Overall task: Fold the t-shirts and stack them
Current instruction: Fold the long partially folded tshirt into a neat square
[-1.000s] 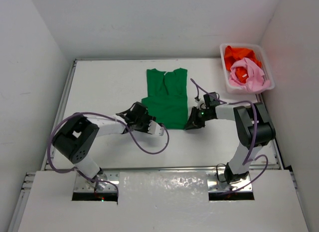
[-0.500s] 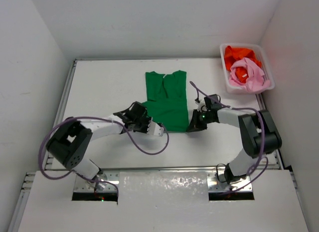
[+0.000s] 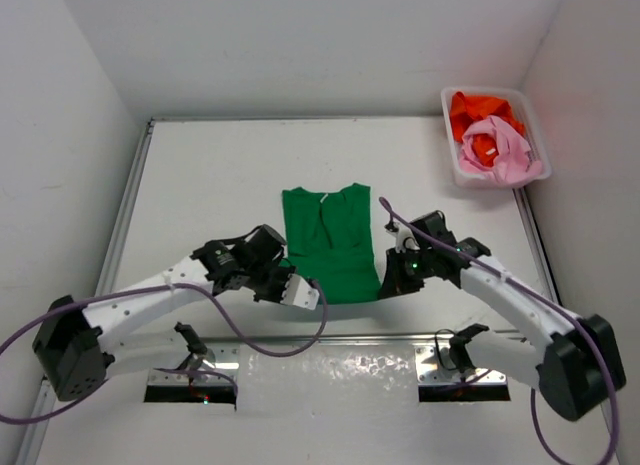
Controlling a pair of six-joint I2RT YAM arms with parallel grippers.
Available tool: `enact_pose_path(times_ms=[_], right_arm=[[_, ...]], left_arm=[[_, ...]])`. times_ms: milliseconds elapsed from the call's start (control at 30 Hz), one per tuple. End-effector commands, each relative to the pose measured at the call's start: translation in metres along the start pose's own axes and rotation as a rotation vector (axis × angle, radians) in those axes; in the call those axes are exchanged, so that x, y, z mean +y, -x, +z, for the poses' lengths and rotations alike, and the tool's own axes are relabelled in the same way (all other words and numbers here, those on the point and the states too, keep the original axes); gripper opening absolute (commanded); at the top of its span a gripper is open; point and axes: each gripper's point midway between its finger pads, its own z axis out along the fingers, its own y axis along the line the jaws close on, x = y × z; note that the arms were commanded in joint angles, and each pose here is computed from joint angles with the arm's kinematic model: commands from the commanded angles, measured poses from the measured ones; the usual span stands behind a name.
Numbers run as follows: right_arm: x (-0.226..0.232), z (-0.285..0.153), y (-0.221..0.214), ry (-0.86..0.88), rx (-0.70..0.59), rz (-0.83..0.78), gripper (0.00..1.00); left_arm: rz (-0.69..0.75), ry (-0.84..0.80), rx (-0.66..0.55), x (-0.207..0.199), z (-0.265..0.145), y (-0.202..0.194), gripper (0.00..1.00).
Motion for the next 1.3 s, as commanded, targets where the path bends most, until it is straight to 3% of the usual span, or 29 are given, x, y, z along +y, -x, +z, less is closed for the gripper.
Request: enact_pose_path(times_ms=[0, 167, 267, 400, 600, 767, 933, 1267], right_arm=[[0.021, -0.034, 0.000, -0.010, -0.036, 0.005, 0.00], [0.055, -0.073, 0.029, 0.022, -0.125, -0.034, 0.00], [0.062, -0.077, 0.053, 0.013, -0.154, -0.060, 0.00], [0.052, -0.074, 0.085, -0.037, -0.167, -0.084, 0.00], [0.037, -0.058, 0.139, -0.023, -0.223, -0.081, 0.00], [0.030, -0.045, 0.168, -0.021, -0.229, -0.079, 0.00], [0.028, -0.042, 0.177, -0.011, -0.225, -0.087, 0.00], [0.034, -0.068, 0.128, -0.029, -0.204, -0.082, 0.00]], left_arm=[[-0.085, -0.114, -0.159, -0.032, -0.036, 0.044, 0.00], [-0.215, -0.007, -0.302, -0.010, -0.076, 0.090, 0.00], [-0.308, 0.036, -0.319, 0.010, -0.081, 0.095, 0.00], [-0.550, 0.114, -0.350, 0.065, -0.098, 0.054, 0.00], [-0.604, 0.222, -0.315, 0.118, -0.100, 0.008, 0.00], [-0.694, 0.164, -0.344, 0.130, -0.086, -0.016, 0.00], [-0.691, 0.146, -0.349, 0.137, -0.088, -0.016, 0.00], [-0.595, 0.034, -0.571, 0.097, -0.096, 0.028, 0.00]])
